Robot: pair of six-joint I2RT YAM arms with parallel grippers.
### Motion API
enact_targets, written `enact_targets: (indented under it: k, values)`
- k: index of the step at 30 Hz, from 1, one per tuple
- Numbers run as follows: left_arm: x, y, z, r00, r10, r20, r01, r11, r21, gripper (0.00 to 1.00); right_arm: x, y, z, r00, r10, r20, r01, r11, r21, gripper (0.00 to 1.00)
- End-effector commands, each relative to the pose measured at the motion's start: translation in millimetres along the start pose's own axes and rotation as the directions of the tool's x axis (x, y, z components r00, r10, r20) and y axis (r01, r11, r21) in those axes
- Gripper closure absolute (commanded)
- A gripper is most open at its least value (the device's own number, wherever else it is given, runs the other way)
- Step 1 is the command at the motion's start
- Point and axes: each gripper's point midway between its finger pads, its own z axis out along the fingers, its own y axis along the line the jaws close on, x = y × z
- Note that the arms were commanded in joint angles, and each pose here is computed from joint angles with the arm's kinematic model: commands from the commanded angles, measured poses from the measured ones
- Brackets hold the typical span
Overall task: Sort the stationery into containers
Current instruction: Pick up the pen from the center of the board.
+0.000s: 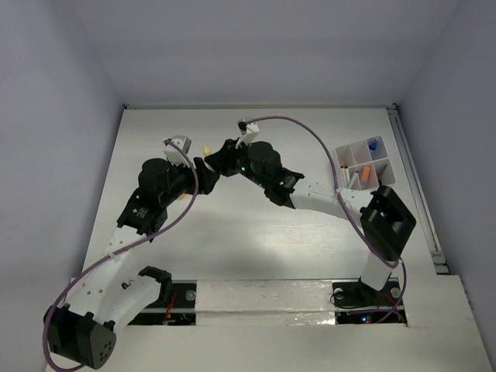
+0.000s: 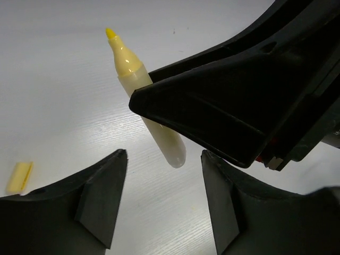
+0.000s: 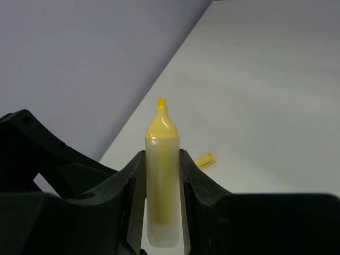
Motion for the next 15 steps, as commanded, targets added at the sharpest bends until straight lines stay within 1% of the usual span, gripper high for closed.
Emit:
enact_targets:
  k: [1, 3, 6, 9, 11, 12, 15]
  values:
    - [-14.7, -5.2, 1.4, 0.999, -0.013, 0.052, 0.011, 0.999, 0.034, 0.46, -23.8, 37.8, -9.8, 0.996, 0.029, 0.079, -0.02, 0.993, -0.116, 1.0]
    - [-19.3, -8.9, 0.2, 0.997, -0.01, 0.07, 0.007, 0.999, 0.05, 0.49, -21.6, 43.3, -11.1, 0.996, 0.034, 0.078, -0.024, 0.991, -0.13, 1.0]
    - [-22.7, -11.8, -0.8, 0.996, -0.007, 0.085, 0.002, 0.998, 0.064, 0.64, -16.7, 52.2, -13.9, 0.996, 0.062, 0.067, -0.05, 0.984, -0.169, 1.0]
    - [-21.8, -11.2, 0.1, 0.997, -0.006, 0.083, 0.001, 0.998, 0.062, 0.7, -18.8, 60.9, -18.9, 0.992, 0.091, 0.084, -0.072, 0.976, -0.204, 1.0]
    - [-20.2, -10.9, 1.0, 0.997, -0.006, 0.076, 0.001, 0.998, 0.063, 0.7, -23.7, 64.8, -21.7, 0.989, 0.109, 0.1, -0.084, 0.971, -0.222, 1.0]
    - [-18.6, -10.9, 2.8, 0.998, -0.008, 0.067, 0.003, 0.998, 0.067, 0.69, -20.3, 73.9, -26.1, 0.99, 0.111, 0.083, -0.086, 0.963, -0.255, 1.0]
    - [-18.0, -12.1, 3.7, 0.998, -0.008, 0.061, 0.004, 0.997, 0.074, 0.68, -23.0, 77.9, -28.2, 0.989, 0.119, 0.086, -0.092, 0.958, -0.271, 1.0]
